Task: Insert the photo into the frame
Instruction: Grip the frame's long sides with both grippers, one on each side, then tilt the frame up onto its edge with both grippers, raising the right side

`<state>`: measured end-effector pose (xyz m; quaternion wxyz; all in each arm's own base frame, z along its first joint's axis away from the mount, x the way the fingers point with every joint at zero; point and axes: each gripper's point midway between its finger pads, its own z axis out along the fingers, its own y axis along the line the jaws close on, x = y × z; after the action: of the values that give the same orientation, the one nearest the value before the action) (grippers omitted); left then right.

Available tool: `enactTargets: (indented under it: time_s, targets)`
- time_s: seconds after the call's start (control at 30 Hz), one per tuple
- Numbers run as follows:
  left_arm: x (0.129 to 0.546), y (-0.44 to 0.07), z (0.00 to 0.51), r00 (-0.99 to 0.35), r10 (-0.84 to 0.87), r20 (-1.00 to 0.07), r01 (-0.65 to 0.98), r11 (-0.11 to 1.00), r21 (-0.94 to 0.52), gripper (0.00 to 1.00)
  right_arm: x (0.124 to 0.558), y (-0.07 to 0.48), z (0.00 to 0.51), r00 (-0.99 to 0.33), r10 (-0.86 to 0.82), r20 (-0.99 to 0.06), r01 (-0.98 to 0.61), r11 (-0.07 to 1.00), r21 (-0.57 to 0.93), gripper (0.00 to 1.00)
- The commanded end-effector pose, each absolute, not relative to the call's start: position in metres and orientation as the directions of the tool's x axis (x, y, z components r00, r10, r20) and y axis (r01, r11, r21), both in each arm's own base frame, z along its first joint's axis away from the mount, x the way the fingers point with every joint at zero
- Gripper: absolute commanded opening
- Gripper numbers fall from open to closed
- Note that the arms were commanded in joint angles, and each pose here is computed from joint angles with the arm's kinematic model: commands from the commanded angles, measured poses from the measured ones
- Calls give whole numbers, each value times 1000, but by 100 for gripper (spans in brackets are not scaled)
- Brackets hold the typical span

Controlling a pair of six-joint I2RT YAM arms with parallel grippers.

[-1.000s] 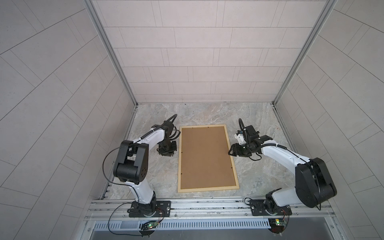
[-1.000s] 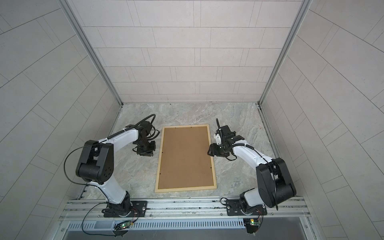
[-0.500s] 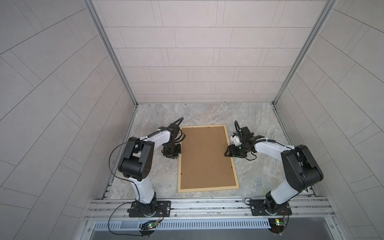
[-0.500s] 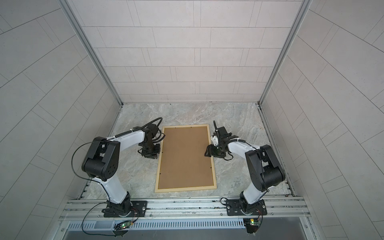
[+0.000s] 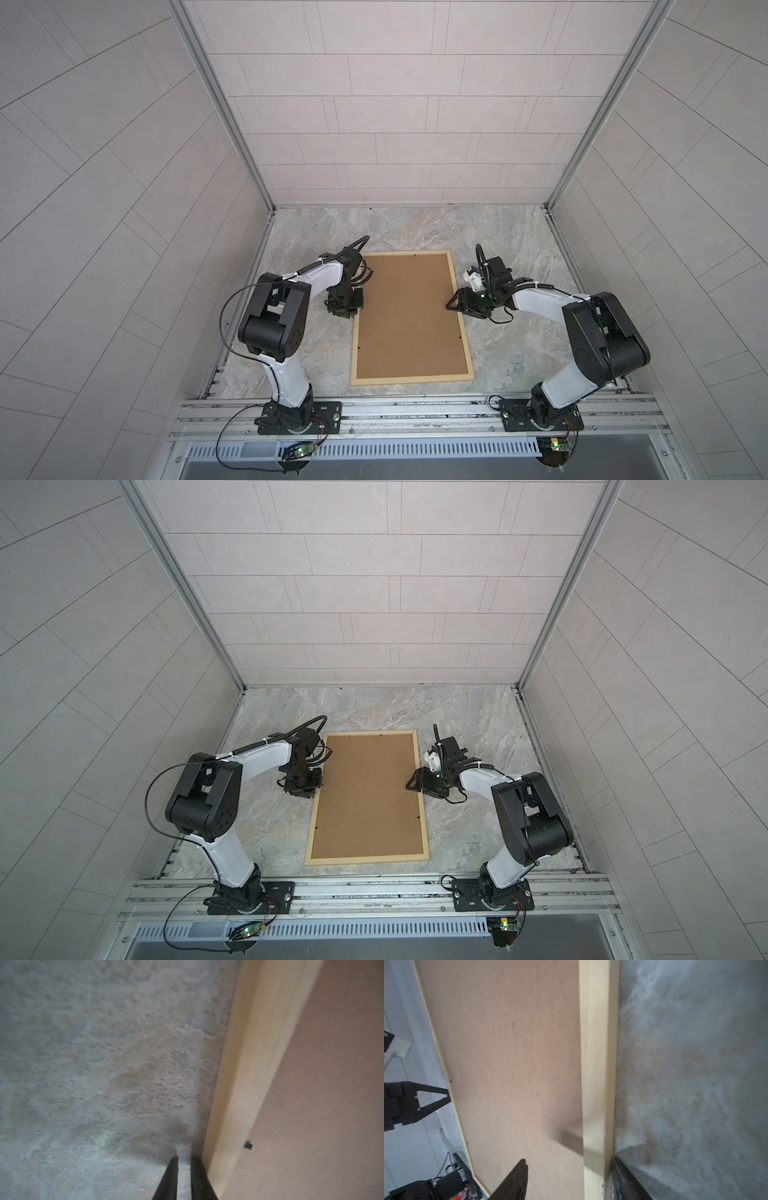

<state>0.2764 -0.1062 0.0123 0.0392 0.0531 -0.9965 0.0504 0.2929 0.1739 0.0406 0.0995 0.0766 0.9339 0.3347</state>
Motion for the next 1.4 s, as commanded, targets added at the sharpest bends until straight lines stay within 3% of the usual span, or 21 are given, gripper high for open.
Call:
enactTargets:
  time_s: [0.0,0.37,0.57,0.93,1.17,1.3,1.37]
  targets:
    - [284,-141,2,-990,-89,108,-112,966,-234,21,289,232,111,-979,162,-121,-31,471,882,60]
    - [304,-149,4,-992,-83,95,-104,964,-245,20,279,242,183,-968,211,-139,-80,266,961,56]
    - [307,-152,5,-993,-59,106,-84,964,-253,20,270,242,204,-964,249,-88,-60,118,991,54]
    - [313,-157,11,-994,-51,100,-77,957,-279,20,260,248,251,-964,237,-122,-113,50,992,52]
    - [311,-173,23,-994,-42,101,-76,926,-369,19,263,262,267,-960,241,-144,-143,19,989,53]
    - [309,-172,25,-994,-37,102,-73,924,-375,20,272,267,284,-955,259,-142,-160,-49,986,52]
    - [306,-173,25,-993,-28,114,-70,923,-379,19,275,268,306,-947,268,-179,-207,-78,975,57]
